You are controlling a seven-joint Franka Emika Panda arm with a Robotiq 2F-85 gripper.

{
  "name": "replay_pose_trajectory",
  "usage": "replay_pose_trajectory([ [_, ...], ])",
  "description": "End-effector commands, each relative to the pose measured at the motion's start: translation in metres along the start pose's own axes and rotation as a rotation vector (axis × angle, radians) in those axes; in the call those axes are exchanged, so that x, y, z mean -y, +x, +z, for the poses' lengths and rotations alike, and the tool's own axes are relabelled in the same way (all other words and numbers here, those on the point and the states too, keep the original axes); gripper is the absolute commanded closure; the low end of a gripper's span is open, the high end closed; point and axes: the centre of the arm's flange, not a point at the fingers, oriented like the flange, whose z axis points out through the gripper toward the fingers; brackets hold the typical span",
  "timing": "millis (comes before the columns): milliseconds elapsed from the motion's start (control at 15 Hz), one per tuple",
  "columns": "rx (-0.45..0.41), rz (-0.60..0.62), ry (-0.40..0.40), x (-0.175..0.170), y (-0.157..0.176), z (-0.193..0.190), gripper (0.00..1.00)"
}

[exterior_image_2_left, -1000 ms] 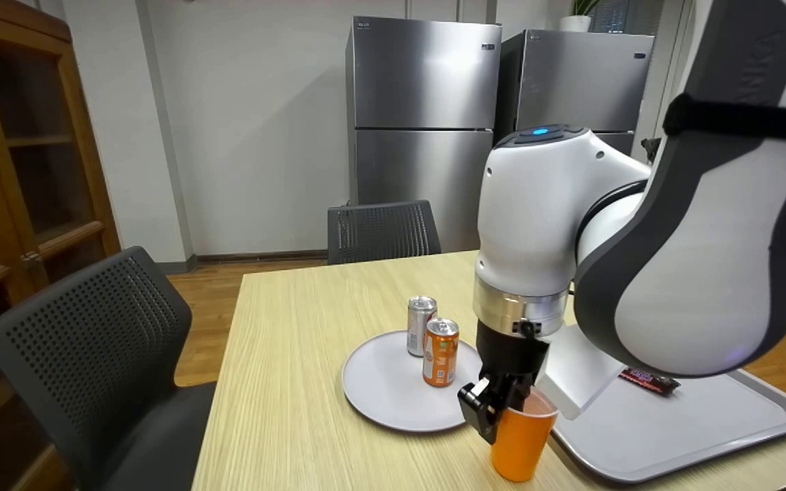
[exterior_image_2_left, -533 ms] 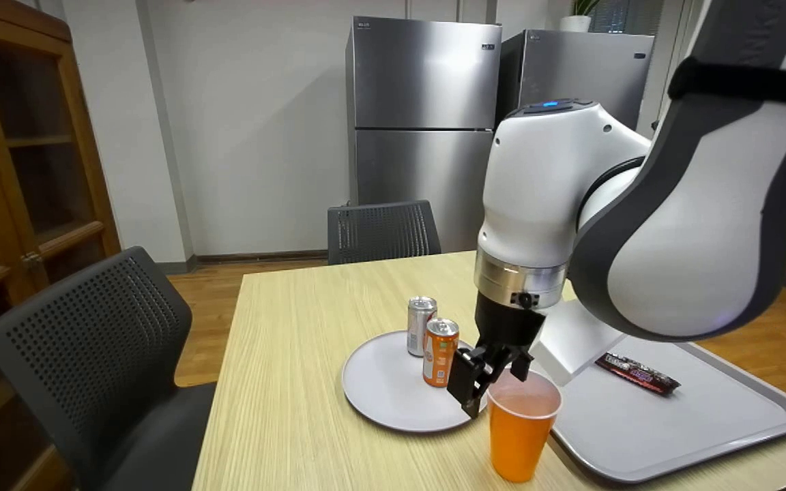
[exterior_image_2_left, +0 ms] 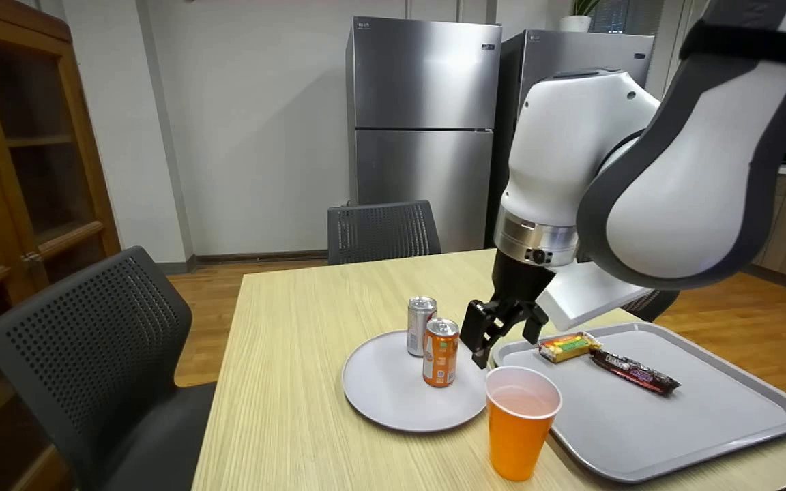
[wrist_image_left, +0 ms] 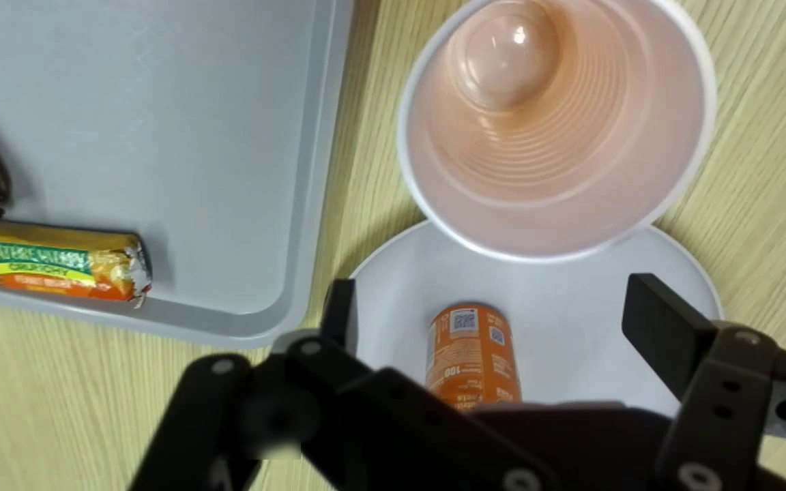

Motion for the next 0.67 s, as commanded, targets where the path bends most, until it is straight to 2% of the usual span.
replay_pose_trajectory([
  [0,-0.003,0.074,-0.004,-0.028,0.003,-0.01,0.0],
  [333,0.027,0.195,-0.024,-0.071,-0.001,-0.001,0.0],
  [600,0.068,0.222,-0.046,-0.107,-0.009,0.006,0.0],
])
